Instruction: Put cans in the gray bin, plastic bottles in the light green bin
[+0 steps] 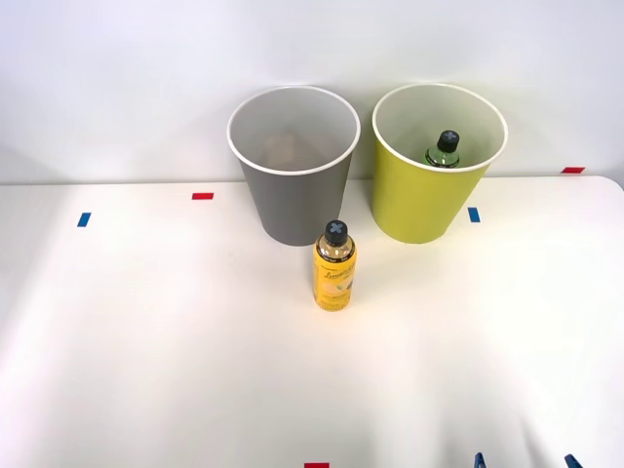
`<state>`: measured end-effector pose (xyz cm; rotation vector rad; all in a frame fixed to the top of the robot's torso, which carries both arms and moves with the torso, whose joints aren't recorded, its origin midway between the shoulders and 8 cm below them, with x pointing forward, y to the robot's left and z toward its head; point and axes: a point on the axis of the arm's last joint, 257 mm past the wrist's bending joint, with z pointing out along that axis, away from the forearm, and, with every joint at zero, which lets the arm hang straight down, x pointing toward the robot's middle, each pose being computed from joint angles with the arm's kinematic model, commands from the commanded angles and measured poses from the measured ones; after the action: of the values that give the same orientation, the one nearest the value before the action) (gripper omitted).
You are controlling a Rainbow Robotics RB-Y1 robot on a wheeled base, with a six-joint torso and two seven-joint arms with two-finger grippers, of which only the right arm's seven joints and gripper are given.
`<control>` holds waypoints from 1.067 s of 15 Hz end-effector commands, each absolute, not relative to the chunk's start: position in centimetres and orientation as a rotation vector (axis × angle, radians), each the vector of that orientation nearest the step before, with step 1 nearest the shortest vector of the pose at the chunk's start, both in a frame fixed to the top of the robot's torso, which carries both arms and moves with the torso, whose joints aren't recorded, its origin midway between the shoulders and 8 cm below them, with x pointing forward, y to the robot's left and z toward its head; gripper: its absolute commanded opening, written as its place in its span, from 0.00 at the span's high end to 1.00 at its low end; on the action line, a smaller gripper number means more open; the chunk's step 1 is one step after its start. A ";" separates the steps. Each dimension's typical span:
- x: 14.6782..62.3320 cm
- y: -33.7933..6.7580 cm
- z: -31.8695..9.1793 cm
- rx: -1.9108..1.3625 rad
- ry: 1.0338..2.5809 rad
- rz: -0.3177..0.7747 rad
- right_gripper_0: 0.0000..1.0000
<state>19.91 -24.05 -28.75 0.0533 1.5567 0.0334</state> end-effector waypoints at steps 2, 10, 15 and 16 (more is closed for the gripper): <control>19.9 -24.1 -28.8 0.053 1.557 0.033 0.00; 19.9 -24.1 -28.8 0.053 1.557 0.033 0.00; 19.9 -24.1 -28.8 0.053 1.557 0.033 0.00; 19.9 -24.1 -28.8 0.053 1.557 0.033 0.00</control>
<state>19.91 -24.06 -28.75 0.0533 1.5566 0.0333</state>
